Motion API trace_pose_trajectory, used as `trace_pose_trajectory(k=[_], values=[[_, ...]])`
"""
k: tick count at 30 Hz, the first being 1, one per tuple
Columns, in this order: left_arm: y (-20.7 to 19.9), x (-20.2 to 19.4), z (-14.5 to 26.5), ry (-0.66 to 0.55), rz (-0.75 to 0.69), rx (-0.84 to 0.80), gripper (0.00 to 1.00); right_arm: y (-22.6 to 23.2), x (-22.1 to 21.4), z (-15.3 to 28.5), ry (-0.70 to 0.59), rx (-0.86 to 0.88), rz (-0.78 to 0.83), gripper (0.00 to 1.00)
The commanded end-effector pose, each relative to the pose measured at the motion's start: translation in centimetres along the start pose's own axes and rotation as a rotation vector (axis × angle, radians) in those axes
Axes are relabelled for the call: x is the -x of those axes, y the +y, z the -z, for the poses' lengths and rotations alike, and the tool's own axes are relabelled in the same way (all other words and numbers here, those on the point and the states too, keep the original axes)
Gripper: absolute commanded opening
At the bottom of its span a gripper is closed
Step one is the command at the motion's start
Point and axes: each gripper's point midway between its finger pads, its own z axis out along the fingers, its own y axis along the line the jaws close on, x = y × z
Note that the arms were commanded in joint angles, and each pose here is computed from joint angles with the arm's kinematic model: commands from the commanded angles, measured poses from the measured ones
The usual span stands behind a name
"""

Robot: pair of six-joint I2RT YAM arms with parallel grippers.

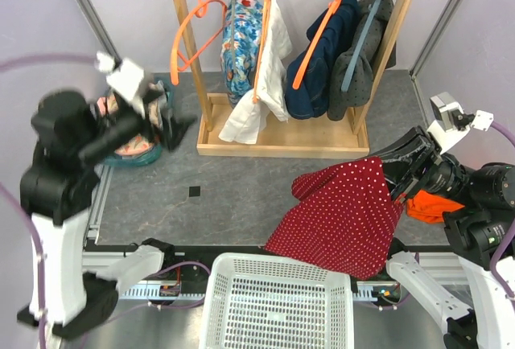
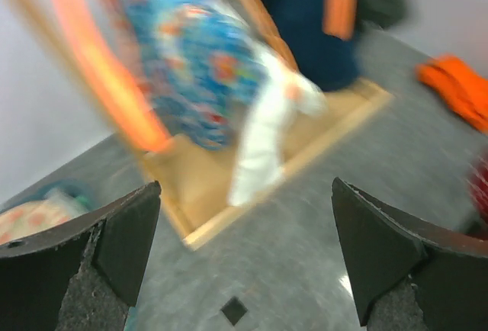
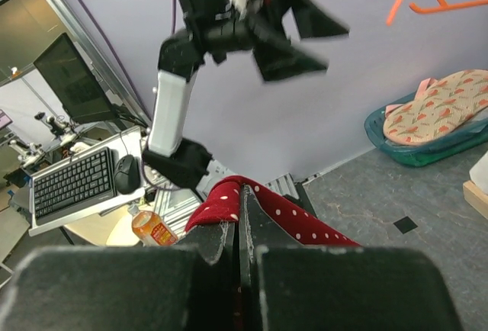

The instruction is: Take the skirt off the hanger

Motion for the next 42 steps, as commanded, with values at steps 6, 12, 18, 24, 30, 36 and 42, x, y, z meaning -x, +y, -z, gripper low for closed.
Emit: trace_pose_trajectory(k=[6,12,18,24,30,36,42], values=[[-7.4,-14.3,-0.2,0.257,-0.01,-0.423,1.0,2.8,2.9,-0.3,-0.053,0.053,0.077,0.0],[-9.5,-20.9,-0.6,0.358,0.001,-0.523,1.0,3.9,3.3,-0.3,-0.059,0.094,0.065,0.0],[-15.0,-25.1,2.2,0.435,-0.026,-0.808,0.95,5.6,4.3,-0.5,-0.049,0.138,0.088,0.0],[-17.0,-25.8,3.3,0.447,-0.109,-0.943,0.95,5.3,4.9,-0.9,-0.05,0.123,0.097,0.0],[-16.7,-32.1,3.6,0.613,-0.379,-0.979,0.91,4.6,5.1,-1.0,-0.041,0.083,0.128,0.0],[-18.8,-34.1,5.7,0.689,-0.421,-1.116,0.9,3.4,5.2,-1.2,-0.029,0.023,0.128,0.0],[-20.9,-34.5,7.0,0.714,-0.38,-1.223,0.89,2.3,5.1,-1.3,-0.026,-0.02,0.124,0.0]])
